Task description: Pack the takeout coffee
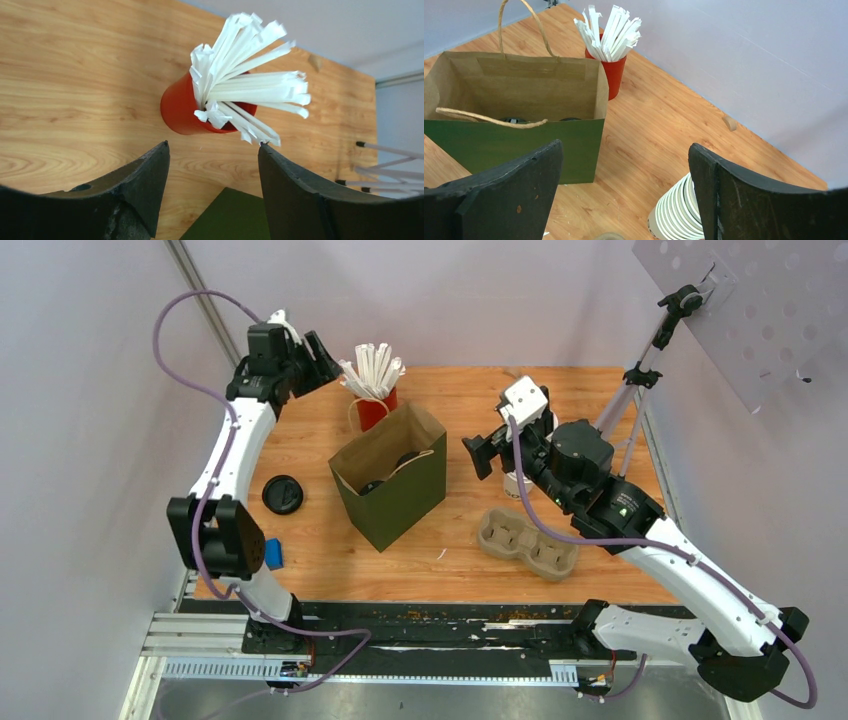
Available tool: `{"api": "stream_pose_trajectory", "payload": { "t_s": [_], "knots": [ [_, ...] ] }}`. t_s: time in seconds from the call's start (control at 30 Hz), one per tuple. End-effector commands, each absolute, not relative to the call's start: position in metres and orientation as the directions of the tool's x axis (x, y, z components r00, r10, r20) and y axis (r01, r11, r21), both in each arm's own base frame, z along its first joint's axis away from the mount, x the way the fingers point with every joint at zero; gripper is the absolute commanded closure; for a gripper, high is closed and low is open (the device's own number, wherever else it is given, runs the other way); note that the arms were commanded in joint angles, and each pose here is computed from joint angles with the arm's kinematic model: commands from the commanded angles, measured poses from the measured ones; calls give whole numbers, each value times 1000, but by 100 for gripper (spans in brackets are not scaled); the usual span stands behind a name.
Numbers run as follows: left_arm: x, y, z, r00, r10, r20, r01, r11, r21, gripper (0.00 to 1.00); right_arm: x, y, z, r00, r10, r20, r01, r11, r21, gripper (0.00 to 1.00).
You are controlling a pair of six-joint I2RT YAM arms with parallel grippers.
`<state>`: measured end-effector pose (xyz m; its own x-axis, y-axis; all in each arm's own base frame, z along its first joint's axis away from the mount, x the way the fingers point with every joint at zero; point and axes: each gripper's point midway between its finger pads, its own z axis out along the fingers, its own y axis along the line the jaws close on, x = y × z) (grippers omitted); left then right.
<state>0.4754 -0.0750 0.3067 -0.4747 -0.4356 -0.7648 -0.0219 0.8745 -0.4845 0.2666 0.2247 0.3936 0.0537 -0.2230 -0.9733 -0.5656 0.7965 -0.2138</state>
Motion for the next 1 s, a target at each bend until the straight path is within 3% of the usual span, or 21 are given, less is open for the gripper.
{"api": "stream_pose_trajectory", "payload": {
  "t_s": [0.0,0.1,0.2,0.27,0.47,0.97],
  "knots": [
    [490,-102,305,-509,-450,-734,68,829,-555,31,264,216,401,54,-225,-973,-549,807,-217,5],
    [490,-116,305,-517,-446,-730,86,822,-563,34,266,216,400,45,-239,-970,-546,807,-224,5],
    [489,-121,302,-514,-471,-716,93,800,-593,52,268,216,399,38,-244,-969,-542,810,-225,5],
    [488,-124,294,-520,-484,-704,96,786,-611,57,269,219,398,34,-243,-969,-544,809,-222,5],
    [481,-137,281,-561,-490,-667,111,754,-647,62,274,223,397,29,-247,-968,-542,810,-223,5],
    [495,-138,262,-573,-494,-654,70,766,-640,62,274,219,398,50,-265,-963,-531,809,-251,5]
  ]
}}
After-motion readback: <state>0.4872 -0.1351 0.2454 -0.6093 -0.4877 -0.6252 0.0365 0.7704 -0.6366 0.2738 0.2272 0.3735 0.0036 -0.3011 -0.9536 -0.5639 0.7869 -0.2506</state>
